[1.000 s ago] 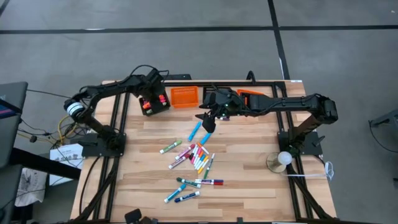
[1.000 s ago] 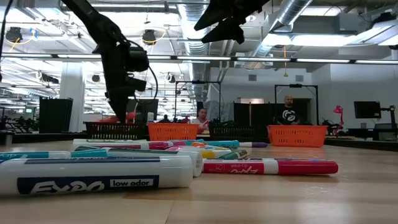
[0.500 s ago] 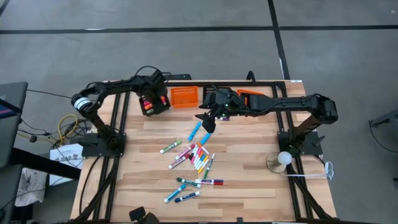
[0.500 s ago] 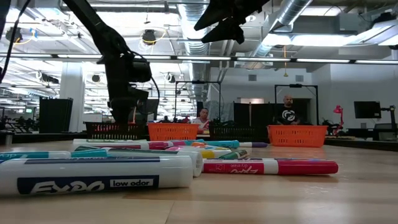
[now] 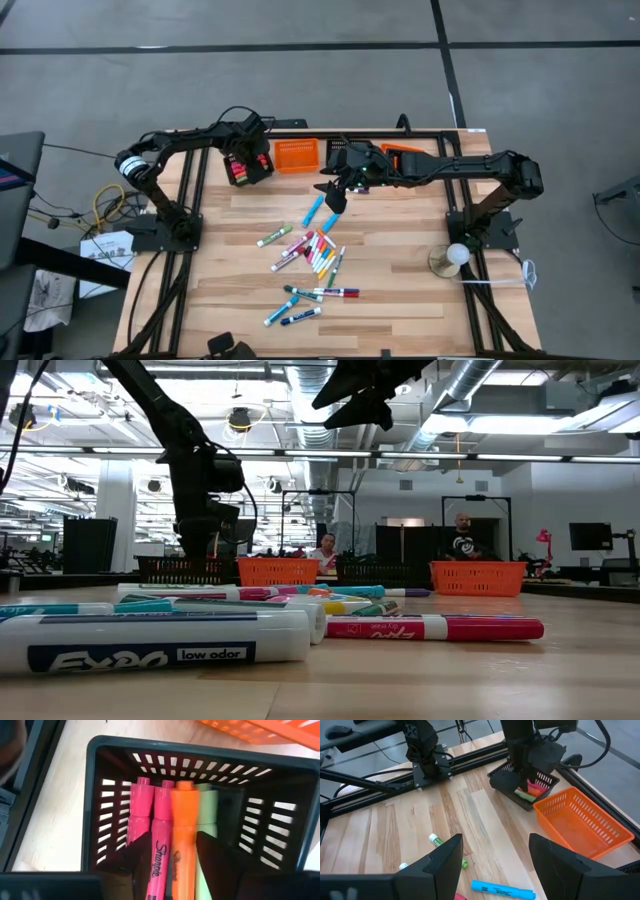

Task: Pick & Place Markers
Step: Put the orange highlighter into the left black bin, then put the right light blue highlighter into the left black bin

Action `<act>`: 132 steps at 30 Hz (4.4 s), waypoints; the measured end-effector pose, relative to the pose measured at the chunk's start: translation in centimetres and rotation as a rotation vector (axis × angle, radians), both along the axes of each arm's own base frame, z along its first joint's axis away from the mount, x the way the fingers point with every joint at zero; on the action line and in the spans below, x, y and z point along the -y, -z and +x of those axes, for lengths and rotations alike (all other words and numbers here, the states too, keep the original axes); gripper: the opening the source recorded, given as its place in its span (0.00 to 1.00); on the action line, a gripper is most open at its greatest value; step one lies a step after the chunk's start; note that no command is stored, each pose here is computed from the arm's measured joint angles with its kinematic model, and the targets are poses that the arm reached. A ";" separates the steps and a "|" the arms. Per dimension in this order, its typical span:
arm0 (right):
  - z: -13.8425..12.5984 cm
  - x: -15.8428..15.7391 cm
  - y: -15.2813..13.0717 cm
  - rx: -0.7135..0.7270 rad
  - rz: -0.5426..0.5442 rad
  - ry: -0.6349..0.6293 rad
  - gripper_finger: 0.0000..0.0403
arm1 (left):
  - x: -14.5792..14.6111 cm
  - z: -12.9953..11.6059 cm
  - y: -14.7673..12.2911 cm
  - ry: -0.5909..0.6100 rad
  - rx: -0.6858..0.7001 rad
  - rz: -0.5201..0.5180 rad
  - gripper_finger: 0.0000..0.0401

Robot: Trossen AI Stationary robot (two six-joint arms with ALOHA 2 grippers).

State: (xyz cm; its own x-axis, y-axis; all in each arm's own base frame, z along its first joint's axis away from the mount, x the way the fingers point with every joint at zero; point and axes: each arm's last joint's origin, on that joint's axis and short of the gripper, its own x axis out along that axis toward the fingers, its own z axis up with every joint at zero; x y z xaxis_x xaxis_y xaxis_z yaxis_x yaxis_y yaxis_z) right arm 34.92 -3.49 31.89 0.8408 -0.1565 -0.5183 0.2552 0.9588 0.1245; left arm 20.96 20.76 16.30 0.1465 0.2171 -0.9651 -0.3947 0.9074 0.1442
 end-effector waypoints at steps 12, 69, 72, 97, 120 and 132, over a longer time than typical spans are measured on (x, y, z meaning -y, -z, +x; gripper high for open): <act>0.0 0.0 0.0 0.000 0.000 0.000 0.54 | 2.4 -2.5 -8.7 -0.043 0.235 0.241 0.44; -1.7 -2.6 3.2 -0.170 1.069 0.832 0.29 | 14.7 -8.2 -21.5 0.213 1.123 0.307 0.43; -1.0 -2.5 4.8 -0.204 1.095 0.909 0.29 | 14.7 -8.2 -21.5 0.217 1.121 0.311 0.43; 2.8 0.9 14.6 -0.376 1.222 1.254 0.29 | 14.7 -8.2 -21.4 0.247 1.104 0.339 0.43; 3.5 0.9 18.9 -0.496 1.190 1.339 0.29 | 14.7 -8.2 -21.4 0.249 1.103 0.341 0.43; 3.2 1.0 19.1 -0.485 1.111 1.348 0.14 | 14.7 -8.2 -21.4 0.249 1.103 0.341 0.43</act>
State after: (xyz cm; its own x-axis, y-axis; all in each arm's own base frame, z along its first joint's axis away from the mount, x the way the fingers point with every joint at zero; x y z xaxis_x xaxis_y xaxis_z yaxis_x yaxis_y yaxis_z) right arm 38.13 -4.54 12.83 0.2026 0.0237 -0.9790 0.9068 -0.3819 0.1785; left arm 12.79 6.07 37.71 0.9395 0.2865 -0.1876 -0.2749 0.9576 0.0858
